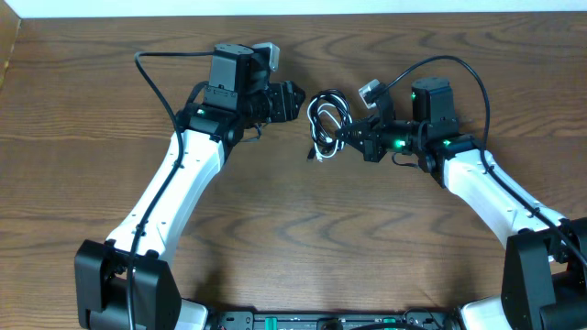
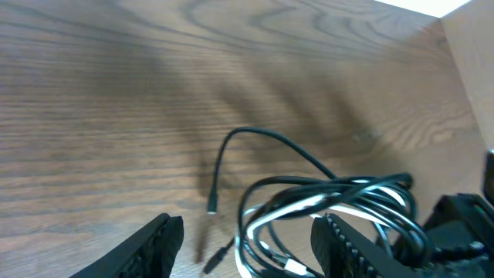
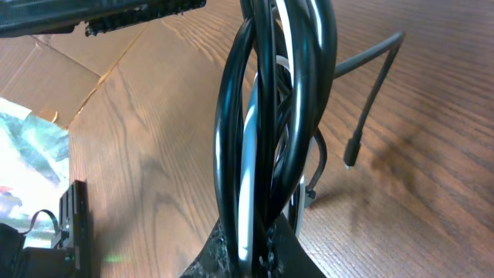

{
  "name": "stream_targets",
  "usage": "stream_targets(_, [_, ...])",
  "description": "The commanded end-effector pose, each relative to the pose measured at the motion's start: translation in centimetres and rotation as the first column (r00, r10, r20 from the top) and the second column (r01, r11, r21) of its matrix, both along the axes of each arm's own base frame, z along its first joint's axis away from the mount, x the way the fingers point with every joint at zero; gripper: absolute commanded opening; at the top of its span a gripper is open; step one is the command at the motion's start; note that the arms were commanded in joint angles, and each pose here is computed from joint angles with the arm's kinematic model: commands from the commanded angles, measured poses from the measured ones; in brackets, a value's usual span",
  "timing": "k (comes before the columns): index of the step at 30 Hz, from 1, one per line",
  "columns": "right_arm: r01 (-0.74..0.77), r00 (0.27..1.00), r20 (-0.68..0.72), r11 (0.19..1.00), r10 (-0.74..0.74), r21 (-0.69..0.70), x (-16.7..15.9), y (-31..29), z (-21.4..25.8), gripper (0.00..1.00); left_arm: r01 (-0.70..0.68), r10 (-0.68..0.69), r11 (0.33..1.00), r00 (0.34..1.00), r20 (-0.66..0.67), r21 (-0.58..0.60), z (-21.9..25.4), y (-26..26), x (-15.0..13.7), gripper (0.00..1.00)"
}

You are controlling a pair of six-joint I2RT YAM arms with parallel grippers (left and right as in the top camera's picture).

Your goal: Untangle cables

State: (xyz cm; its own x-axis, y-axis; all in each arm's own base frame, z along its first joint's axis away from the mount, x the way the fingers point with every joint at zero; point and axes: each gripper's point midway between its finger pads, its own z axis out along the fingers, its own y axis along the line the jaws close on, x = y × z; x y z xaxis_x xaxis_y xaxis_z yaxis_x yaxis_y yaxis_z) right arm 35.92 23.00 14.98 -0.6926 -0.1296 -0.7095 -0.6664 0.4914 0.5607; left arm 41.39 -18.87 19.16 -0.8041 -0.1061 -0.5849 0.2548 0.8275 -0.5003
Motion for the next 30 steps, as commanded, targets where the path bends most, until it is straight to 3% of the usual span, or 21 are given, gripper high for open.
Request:
stream_targets(1, [-0.011,1.0,0.008,1.0,0.011,0.024,-0.4,0.2,1.3,0.01,0.064,-0.064,0.998,0.998,0.003,-0.03,0.4,-1.8,-0.7,0.58])
stream_targets(13, [-0.008,1.0,-0.005,1.0,0.008,0.025,-0.5,0.1,1.2,0.01,0.141,-0.14,0.989,0.99,0.025,-0.037,-1.4,-5.9,-0.4,0.64])
stream_targets(17, [-0.011,1.0,-0.013,1.0,0.011,0.025,-0.7,0.2,1.1,0.01,0.148,-0.147,0.988,0.989,0.016,-0.033,-2.7,-6.5,0.0,0.62])
stream_targets(23, [-0.011,1.0,-0.013,1.0,0.012,0.025,-0.7,0.2,1.1,0.01,0.109,-0.109,0.994,0.994,0.019,-0.031,-3.7,-6.5,1.2,0.52])
stream_targets(30, [-0.014,1.0,-0.014,1.0,0.014,0.028,-0.7,0.2,1.1,0.01,0.103,-0.101,0.992,0.995,0.026,-0.069,-4.2,-8.1,1.8,0.51])
